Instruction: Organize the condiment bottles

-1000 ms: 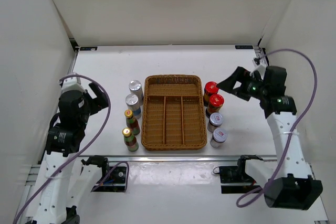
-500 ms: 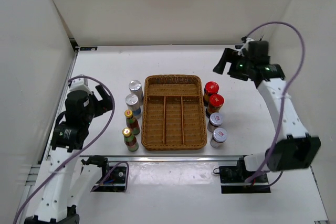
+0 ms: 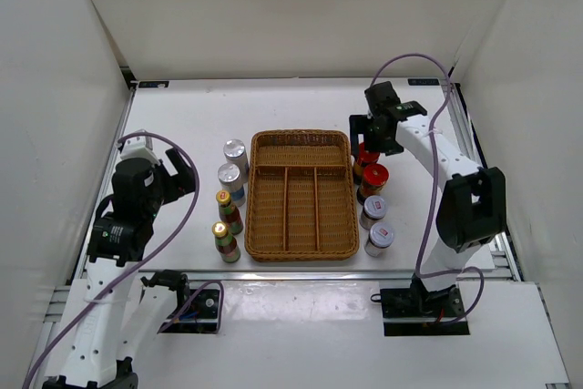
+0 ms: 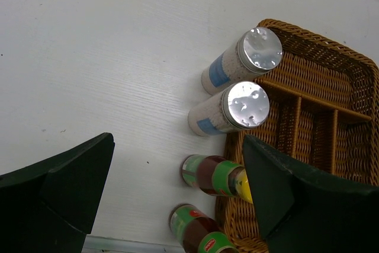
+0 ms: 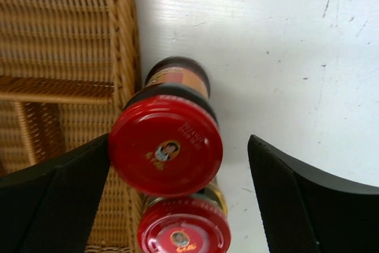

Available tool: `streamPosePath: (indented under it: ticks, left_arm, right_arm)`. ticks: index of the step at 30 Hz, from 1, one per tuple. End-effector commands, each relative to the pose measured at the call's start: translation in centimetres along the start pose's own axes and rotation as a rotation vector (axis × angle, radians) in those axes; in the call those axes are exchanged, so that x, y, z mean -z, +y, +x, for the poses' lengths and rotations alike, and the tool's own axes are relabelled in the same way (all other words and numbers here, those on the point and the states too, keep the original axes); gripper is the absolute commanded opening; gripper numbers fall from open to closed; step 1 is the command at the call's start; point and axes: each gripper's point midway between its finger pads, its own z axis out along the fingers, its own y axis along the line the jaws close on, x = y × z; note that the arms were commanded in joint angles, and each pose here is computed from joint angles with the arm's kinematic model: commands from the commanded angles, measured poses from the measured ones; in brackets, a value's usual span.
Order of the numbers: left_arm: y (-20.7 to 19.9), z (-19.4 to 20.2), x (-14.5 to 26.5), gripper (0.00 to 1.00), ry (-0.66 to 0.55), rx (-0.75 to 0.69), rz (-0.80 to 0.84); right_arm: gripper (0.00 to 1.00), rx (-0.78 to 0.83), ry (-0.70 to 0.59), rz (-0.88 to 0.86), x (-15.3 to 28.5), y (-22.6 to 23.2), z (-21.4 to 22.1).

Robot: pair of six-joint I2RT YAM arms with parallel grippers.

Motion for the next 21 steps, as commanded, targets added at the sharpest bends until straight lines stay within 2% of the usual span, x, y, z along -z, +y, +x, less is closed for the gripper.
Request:
streamPosePath:
  ticks: [1,6,7,9,10,13,14,16,17,18,21]
  left_arm:
    - [-0.3,-0.3,0.2,1.0,-0.001,-0.006,0.014]
    - [-0.3,-0.1,0.0,1.0,0.008,-0.008,0.01]
    - [-0.3,-0.1,0.0,1.0,0.008,-0.008,0.01]
    - [-0.3,-0.1,0.0,1.0,0.008,-0.008,0.01]
    - [-0.3,-0.1,0.0,1.0,0.008,-0.008,0.01]
    - [-0.4,-0.4,-0.1,1.0,-0.001,-0.006,0.014]
    - [-0.4,-0.4,-0.1,1.0,-0.001,-0.006,0.014]
    - [-0.4,-0.4,-0.1,1.0,-0.001,-0.006,0.014]
    - [-0.4,-0.4,-0.1,1.0,-0.001,-0.006,0.014]
    - [-0.4,-0.4,-0.1,1.0,-0.001,-0.006,0.014]
    - [-0.4,-0.4,-0.1,1.0,-0.001,-0.006,0.014]
  right_arm:
    - [0.93,0.016,-0.057,0.034,-0.5,-0.6,-2.0]
    - [0.74,0.027,-0.036,0.029,-2.2,-0.4,-1.7]
    - [0.65,0.028,-0.033,0.017,-2.1,-0.2,-1.6]
    - [0.57,0.026,-0.044,0.015,-1.8,-0.2,-1.8]
    - [0.49,0.025,-0.057,0.021,-1.4,-0.3,-2.1]
    - [0.29,0.005,-0.161,0.063,1.7,-0.9,-4.1]
    - [0.18,-0.008,-0.218,0.107,2.9,-1.7,-5.4]
    - [0.08,0.012,-0.304,0.137,5.6,-1.1,-6.8]
    - [0.0,0.031,-0.338,0.161,6.6,-1.2,-7.5]
    - [0.0,0.038,-0.407,0.191,8.5,-0.7,-8.9]
    - [0.0,0.094,-0.492,0.168,10.6,1.1,-10.6]
